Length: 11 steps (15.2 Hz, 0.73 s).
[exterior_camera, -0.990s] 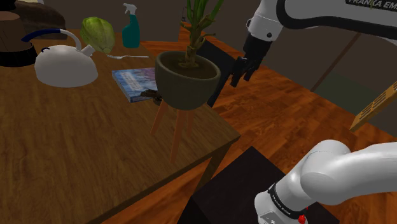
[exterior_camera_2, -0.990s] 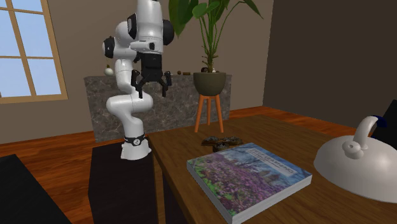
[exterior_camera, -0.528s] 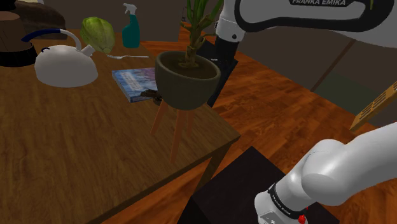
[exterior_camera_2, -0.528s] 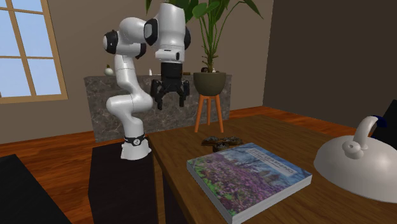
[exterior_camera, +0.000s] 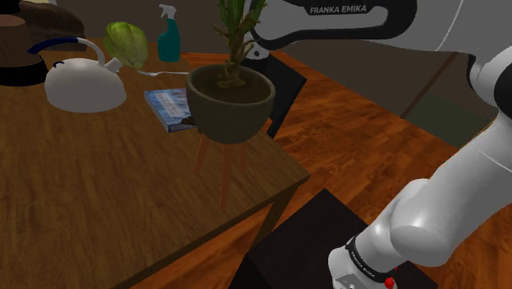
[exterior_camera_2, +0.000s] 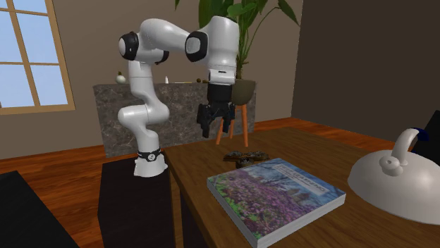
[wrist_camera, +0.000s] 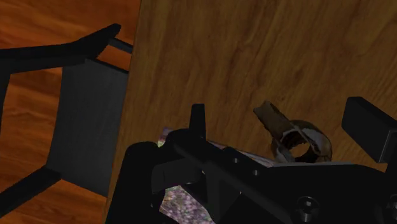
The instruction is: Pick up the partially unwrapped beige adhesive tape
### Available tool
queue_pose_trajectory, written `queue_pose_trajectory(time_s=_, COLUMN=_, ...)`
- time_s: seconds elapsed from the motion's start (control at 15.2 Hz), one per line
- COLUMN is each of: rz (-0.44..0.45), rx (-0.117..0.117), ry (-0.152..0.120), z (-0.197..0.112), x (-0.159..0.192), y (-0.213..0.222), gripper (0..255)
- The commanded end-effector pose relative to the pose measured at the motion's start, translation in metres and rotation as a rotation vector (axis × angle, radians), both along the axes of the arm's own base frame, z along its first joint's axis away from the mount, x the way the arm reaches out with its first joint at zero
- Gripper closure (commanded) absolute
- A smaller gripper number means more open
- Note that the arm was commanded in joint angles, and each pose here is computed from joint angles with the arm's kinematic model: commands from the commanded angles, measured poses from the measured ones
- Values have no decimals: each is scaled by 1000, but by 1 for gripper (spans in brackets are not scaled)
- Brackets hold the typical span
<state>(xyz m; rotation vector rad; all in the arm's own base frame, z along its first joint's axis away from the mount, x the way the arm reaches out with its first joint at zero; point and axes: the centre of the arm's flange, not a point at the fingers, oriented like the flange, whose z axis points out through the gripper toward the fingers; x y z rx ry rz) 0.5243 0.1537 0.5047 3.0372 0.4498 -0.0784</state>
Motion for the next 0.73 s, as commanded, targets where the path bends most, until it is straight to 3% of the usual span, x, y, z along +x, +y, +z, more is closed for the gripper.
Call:
queue_pose_trajectory(time_s=0.0, rz=31, rx=-4, ry=9, z=-11, x=19, y=20, gripper=0)
queue_pose_trajectory(time_s=0.4, rz=121, rx=-18, ry=34, z=-46, x=70, y=75, gripper=0)
queue_pose_trajectory(time_s=0.66, rz=129, rx=-19, ry=36, z=-64, x=73, y=80, gripper=0)
